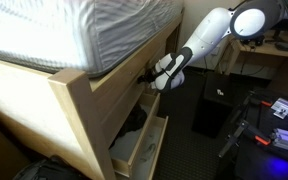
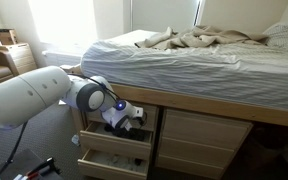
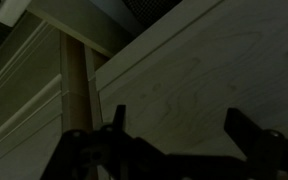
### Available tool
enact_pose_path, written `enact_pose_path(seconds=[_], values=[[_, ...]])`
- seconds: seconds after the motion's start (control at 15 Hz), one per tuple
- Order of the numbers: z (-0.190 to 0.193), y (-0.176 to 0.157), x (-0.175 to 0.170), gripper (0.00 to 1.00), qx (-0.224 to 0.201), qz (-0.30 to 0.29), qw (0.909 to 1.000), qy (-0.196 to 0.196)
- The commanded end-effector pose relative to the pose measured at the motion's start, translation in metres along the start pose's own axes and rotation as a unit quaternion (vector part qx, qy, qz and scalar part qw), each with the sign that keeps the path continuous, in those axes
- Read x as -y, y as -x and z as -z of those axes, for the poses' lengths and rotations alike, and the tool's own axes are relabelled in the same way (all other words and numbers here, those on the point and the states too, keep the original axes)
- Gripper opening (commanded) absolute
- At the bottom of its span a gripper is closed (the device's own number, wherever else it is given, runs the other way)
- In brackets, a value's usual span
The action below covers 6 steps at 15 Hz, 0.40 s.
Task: Close the top drawers
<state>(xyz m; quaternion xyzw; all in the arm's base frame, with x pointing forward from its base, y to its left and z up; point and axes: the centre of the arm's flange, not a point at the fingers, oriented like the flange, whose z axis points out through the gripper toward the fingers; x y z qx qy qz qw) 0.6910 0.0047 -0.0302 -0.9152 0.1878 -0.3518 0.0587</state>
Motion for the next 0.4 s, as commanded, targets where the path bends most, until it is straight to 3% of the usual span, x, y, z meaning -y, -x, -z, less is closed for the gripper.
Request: enact_pose_path(seconds=[0.0,0.07,0.13,0.33], values=[[-0.002,0.010,-0.021,1.00,0.019,-0.004,0.9997,0.016],[-0.007,0.016,-0.035,1.00,0.069,-0.006,0.9968,0.039],[-0.006,0.009,-0.013,1.00,0.023,-0.001,0.9996,0.013],[-0.011,0.019,-0.034,1.00,0.054,-0.005,0.9980,0.033]])
